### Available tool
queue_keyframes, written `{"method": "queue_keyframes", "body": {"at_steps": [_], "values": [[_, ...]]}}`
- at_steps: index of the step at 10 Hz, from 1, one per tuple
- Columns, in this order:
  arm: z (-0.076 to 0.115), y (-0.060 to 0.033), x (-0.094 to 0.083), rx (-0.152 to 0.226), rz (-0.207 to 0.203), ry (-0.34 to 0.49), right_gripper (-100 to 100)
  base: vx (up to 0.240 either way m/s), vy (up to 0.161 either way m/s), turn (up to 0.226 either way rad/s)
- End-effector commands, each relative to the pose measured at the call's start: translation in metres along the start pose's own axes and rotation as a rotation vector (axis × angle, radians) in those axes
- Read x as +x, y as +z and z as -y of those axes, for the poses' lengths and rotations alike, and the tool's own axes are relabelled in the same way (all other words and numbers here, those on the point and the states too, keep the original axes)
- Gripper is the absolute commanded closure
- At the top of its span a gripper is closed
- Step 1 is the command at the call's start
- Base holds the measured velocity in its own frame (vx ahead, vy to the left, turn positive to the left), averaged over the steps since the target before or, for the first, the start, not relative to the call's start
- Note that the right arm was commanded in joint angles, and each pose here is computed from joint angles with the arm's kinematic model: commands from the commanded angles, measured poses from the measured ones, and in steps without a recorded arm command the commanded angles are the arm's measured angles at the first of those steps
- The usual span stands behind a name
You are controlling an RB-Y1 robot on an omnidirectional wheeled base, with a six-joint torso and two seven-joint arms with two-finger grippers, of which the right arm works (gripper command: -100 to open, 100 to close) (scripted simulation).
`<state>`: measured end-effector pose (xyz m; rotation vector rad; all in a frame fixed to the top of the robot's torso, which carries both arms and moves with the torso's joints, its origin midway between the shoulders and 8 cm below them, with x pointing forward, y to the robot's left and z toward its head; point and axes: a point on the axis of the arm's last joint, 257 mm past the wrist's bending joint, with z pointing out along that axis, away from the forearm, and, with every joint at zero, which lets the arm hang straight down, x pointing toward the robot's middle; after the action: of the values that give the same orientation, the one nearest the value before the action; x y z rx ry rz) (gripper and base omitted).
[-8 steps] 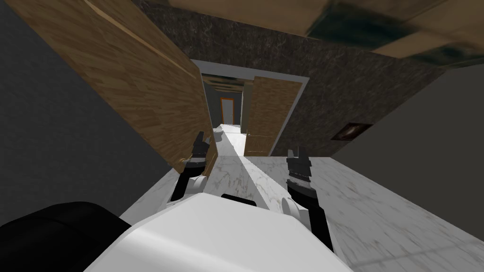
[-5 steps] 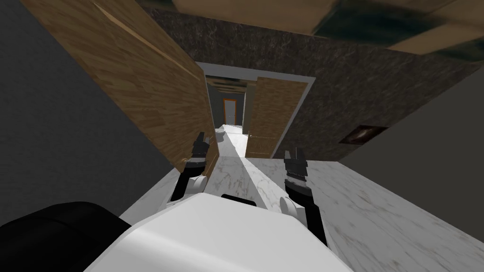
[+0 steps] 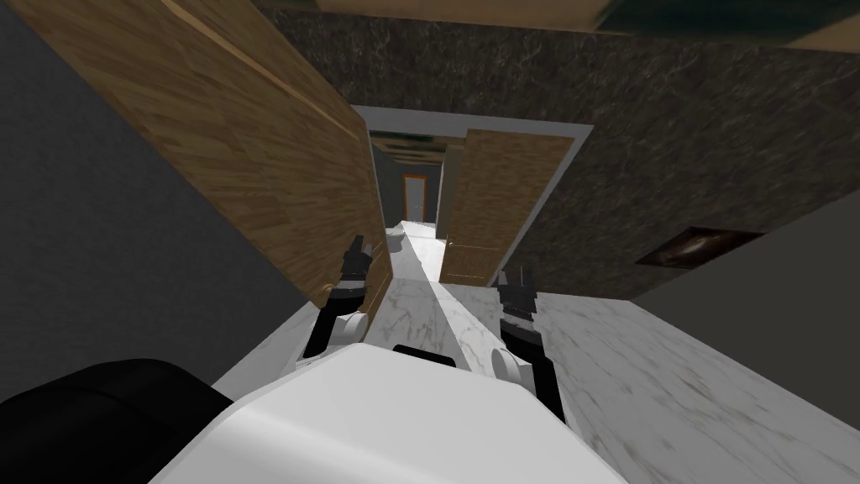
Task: Pull the door open
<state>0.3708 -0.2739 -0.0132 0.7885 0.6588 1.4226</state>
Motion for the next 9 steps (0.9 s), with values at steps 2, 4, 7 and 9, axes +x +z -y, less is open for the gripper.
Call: {"method": "queue_keyframes", "body": {"at_steps": [2, 4, 7, 9], "values": [[0.015, -0.0031, -0.002, 0.018, 0.01, 0.083, -100, 0.082, -0.016, 0.106], [0.028, -0.0065, -0.004, 0.033, 0.02, 0.149, -100, 0.074, -0.021, 0.113], [0.049, -0.0126, -0.007, 0.057, 0.04, 0.25, -100, 0.089, -0.025, 0.133], [0.063, -0.0174, -0.01, 0.074, 0.058, 0.322, -100, 0.099, -0.027, 0.131]]}}
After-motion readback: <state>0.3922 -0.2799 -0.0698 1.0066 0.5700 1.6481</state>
